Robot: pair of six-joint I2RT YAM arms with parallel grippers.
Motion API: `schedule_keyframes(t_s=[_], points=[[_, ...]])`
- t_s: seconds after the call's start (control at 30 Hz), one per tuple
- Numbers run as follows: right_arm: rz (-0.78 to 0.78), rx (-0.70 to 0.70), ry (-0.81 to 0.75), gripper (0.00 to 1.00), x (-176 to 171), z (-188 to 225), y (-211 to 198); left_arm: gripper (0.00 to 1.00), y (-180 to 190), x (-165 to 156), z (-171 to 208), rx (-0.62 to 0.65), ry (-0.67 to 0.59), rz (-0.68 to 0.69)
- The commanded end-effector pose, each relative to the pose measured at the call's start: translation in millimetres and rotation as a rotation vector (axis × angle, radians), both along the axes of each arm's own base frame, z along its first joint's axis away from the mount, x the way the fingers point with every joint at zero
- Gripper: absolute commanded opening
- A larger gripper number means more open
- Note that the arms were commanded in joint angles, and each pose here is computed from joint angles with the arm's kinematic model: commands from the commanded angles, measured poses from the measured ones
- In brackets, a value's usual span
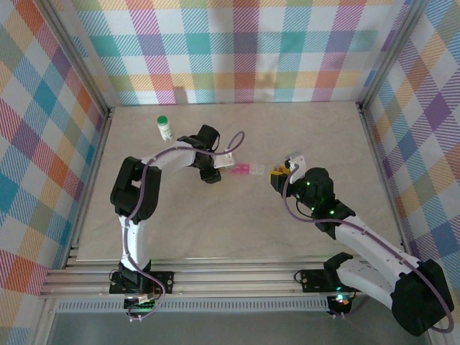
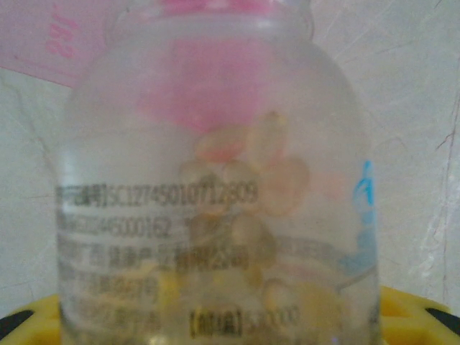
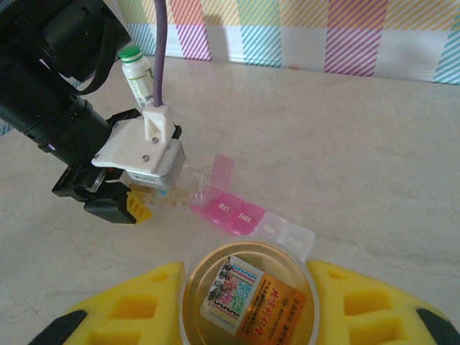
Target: Sort the pills into containers
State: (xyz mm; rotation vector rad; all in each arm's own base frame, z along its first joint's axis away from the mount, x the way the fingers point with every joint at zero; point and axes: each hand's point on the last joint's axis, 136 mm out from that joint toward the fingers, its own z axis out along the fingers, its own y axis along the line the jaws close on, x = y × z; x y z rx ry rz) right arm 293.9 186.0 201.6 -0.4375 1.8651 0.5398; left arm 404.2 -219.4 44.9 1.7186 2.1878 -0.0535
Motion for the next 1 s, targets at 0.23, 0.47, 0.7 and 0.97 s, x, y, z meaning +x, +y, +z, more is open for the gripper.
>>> schedule_keyframes(t_s=[0.23, 0.47, 0.7, 0.97], points=[[0.016, 0.042, -0.007, 0.0, 0.2, 9.2, 4.1, 0.0, 10.0, 8.0, 1.2, 0.071, 0.008, 0.008], [0.021, 0.047, -0.008, 0.0, -0.7, 11.4, 4.6, 0.0, 12.7, 10.9, 0.8, 0.124, -0.004, -0.013], [0.026, 0.054, -0.007, 0.0, -2.6, 13.3, 4.9, 0.0, 10.3, 11.0, -1.6, 0.187, -0.011, -0.055], [0.031, 0.066, -0.007, 0.0, -4.6, 16.3, 5.2, 0.0, 5.9, 8.8, -5.0, 0.287, -0.048, -0.106]])
